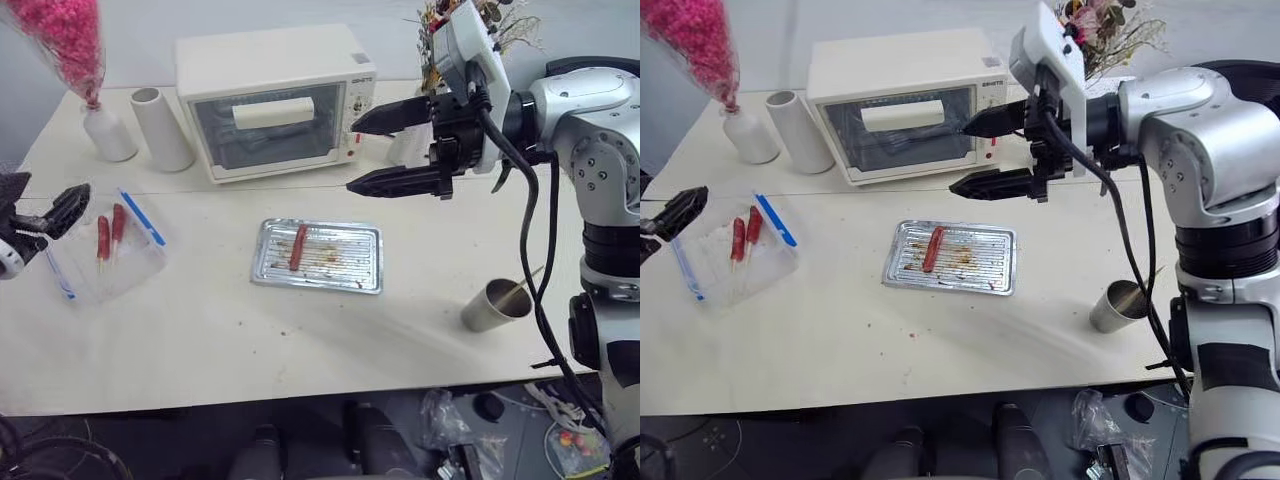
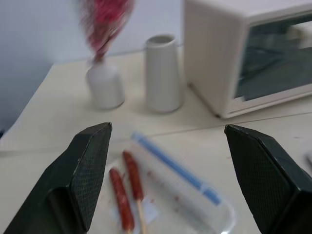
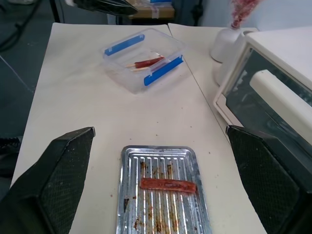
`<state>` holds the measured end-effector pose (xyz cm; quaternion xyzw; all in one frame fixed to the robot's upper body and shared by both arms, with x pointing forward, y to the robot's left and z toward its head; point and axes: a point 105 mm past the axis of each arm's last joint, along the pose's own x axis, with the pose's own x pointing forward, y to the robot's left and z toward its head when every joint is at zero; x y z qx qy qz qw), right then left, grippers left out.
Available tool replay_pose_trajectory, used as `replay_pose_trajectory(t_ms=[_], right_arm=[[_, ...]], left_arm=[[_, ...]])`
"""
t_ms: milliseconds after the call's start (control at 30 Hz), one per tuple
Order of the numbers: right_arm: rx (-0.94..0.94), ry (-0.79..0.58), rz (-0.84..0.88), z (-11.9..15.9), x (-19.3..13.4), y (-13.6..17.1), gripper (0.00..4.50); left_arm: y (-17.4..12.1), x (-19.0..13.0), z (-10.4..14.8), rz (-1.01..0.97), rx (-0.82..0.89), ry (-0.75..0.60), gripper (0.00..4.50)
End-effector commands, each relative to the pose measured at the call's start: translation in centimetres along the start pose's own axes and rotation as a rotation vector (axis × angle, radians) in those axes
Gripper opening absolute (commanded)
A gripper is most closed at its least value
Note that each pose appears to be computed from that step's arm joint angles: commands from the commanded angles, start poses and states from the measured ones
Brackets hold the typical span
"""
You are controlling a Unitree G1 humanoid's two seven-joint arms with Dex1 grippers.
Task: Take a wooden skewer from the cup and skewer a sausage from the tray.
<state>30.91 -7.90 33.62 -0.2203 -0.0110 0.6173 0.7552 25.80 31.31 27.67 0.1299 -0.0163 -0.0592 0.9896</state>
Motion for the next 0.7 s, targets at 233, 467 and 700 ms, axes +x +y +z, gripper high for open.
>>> replay_pose_trajectory(t_ms=[233, 467, 700], right_arm=[[-0.039, 0.122, -0.096, -2.5, -7.2, -1.4, 4.50], [-0.054, 0.273, -0.073, -5.0, -12.2, -1.7, 4.50], [0.002, 0.266, -0.167, -5.5, -15.6, -2.6, 4.50]], left_arm=[[-2.0, -5.9, -0.5, -0.233, 0.052, 0.099, 3.92], [-4.6, -10.7, -2.0, -0.444, -0.030, 0.222, 3.92], [-4.9, -10.5, -3.3, -0.437, -0.015, 0.244, 3.92]])
